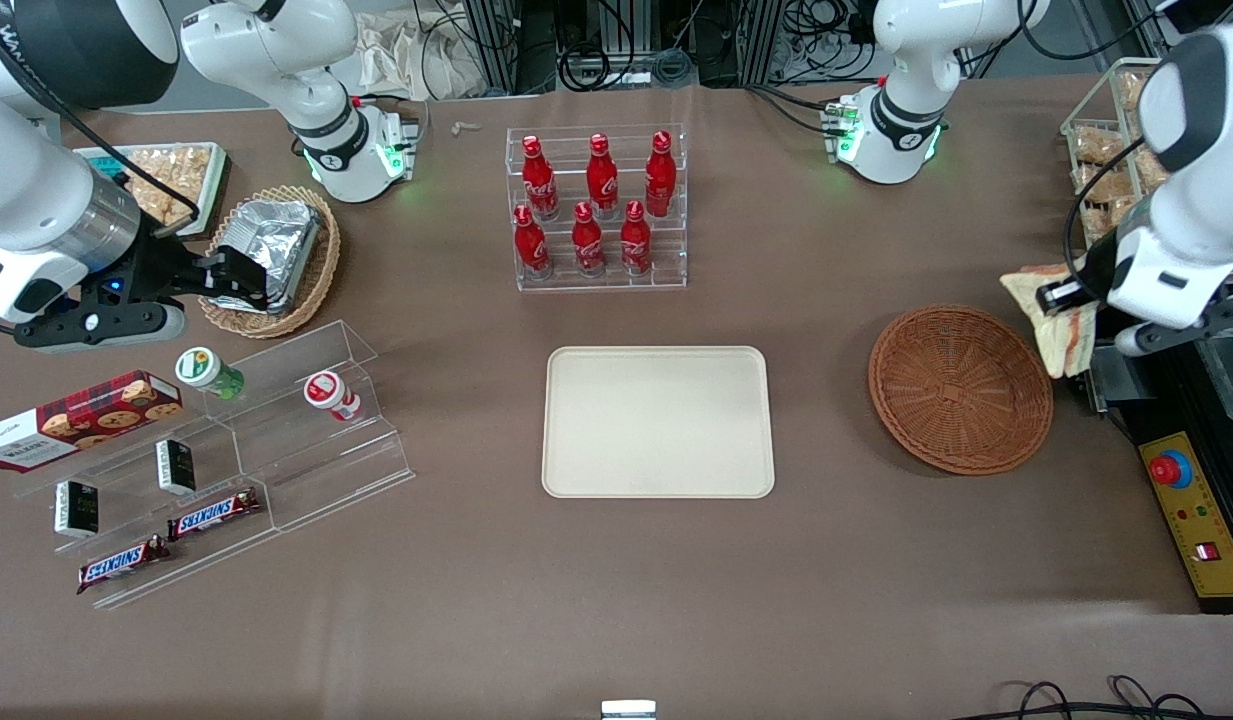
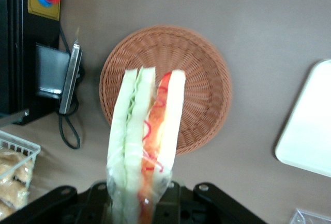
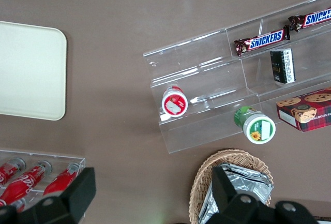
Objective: Place sandwich from basket to tray
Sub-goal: 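Lift the sandwich out of the basket with the left gripper, then carry the sandwich over the cream tray and lower it onto it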
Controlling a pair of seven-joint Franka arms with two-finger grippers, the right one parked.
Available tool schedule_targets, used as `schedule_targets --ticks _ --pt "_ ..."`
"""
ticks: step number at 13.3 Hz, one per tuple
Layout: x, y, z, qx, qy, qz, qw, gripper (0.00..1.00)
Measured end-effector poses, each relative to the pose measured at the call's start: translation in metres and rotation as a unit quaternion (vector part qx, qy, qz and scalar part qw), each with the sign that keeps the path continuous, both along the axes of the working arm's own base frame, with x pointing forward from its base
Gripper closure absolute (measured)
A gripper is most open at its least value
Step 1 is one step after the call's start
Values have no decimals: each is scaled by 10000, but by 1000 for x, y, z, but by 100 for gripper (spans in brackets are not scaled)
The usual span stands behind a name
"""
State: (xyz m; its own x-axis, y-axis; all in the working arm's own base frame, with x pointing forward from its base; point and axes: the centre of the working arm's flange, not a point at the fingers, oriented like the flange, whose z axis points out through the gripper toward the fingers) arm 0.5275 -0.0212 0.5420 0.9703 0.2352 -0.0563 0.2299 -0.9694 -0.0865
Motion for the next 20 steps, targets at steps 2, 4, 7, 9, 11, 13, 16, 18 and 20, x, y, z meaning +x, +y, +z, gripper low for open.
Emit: schedule_targets --ticks 2,4,7,9,11,13,16,18,20 --pt "0 -50 13 -9 -83 -393 9992 82" --pt "-4 -110 -5 -24 47 -695 9976 82" --pt "-3 -186 -56 -195 106 -871 9960 82" --pt "-2 -221 -103 -303 114 -1006 9944 82" --pt "1 -246 -152 -332 73 -1221 9919 82" --pt "7 -268 -197 -491 -18 -1466 9880 82" --pt "16 -283 -257 -632 -181 -1683 9835 82" --pt "18 -290 -287 -606 -266 -1792 9816 82" --pt "19 -296 -311 -460 -345 -1792 9821 82"
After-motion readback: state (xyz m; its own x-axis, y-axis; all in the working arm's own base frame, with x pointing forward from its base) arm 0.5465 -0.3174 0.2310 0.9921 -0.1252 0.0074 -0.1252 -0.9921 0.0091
